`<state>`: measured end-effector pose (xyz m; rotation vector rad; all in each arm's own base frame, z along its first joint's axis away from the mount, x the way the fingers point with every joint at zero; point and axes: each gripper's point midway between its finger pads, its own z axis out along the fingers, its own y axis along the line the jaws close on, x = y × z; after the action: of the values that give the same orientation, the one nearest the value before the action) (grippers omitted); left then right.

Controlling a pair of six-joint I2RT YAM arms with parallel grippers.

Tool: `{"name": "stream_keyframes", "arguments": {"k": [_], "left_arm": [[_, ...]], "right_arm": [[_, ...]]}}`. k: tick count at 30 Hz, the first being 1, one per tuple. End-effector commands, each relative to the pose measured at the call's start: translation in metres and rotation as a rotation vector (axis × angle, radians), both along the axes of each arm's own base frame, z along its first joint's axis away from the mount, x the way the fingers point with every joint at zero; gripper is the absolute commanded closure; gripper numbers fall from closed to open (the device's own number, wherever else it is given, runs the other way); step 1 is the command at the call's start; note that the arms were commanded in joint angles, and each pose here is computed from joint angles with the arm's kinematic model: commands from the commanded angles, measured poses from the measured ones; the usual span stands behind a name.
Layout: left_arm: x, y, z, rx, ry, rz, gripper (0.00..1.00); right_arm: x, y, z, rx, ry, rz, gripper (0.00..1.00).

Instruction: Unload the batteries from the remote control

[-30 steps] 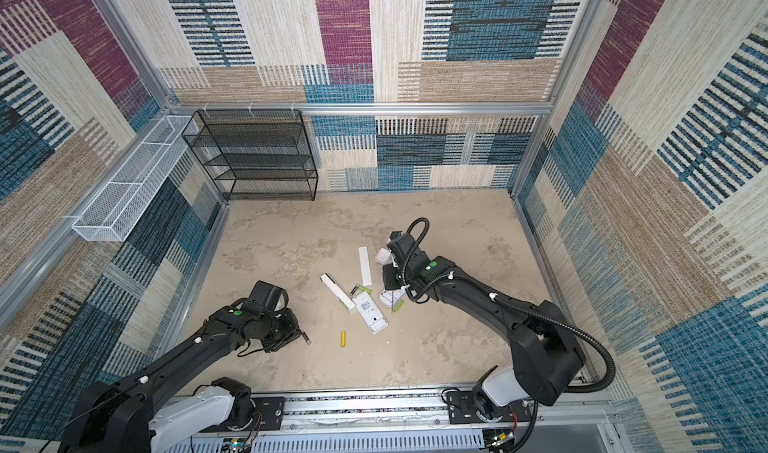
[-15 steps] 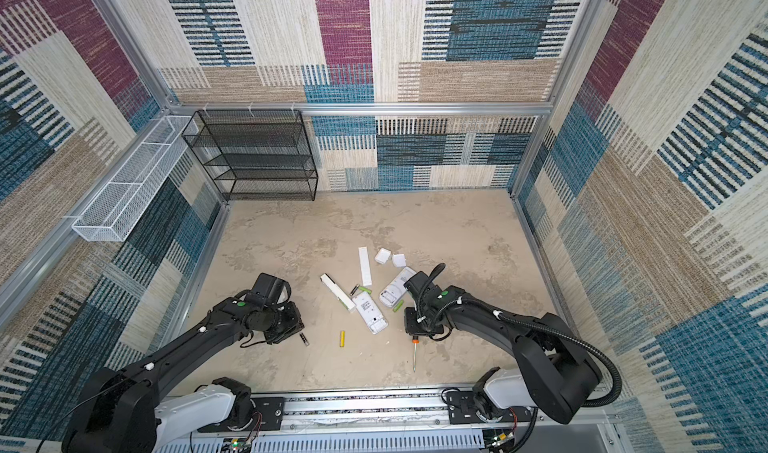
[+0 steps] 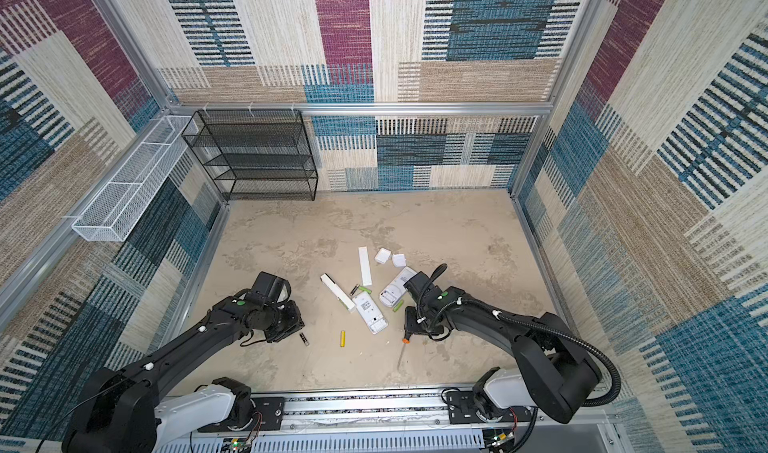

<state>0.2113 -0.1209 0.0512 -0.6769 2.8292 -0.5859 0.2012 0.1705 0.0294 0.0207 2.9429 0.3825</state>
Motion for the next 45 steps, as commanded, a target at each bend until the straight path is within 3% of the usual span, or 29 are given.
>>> {"name": "stream_keyframes", "arguments": {"k": [1, 8, 12, 16, 21, 30, 35, 45], "left_arm": [[0.003, 0.000, 0.004, 0.011, -0.019, -0.028, 0.85], [0.006, 0.002, 0.012, 0.027, -0.043, -0.031, 0.85], [0.008, 0.006, 0.016, 0.037, -0.068, -0.018, 0.83], [0.010, 0.006, 0.019, 0.036, -0.080, -0.014, 0.76], [0.008, 0.009, 0.019, 0.045, -0.076, -0.012, 0.73], [0.003, 0.016, 0.016, 0.058, -0.071, 0.001, 0.71], [0.002, 0.017, 0.012, 0.063, -0.062, 0.002, 0.71], [0.000, 0.020, 0.013, 0.071, -0.061, 0.006, 0.71]], "right_arm": [[0.017, -0.004, 0.020, -0.042, -0.077, -0.002, 0.48], [0.069, 0.036, 0.084, 0.016, -0.256, 0.088, 0.48], [0.094, 0.103, 0.107, 0.084, -0.373, 0.263, 0.48], [0.112, 0.168, 0.103, 0.090, -0.408, 0.426, 0.47], [0.123, 0.208, 0.082, 0.071, -0.401, 0.540, 0.44], [0.112, 0.226, 0.030, 0.039, -0.300, 0.625, 0.41], [0.108, 0.233, 0.022, 0.034, -0.291, 0.651, 0.42], [0.110, 0.239, 0.019, 0.028, -0.293, 0.653, 0.69]]}}
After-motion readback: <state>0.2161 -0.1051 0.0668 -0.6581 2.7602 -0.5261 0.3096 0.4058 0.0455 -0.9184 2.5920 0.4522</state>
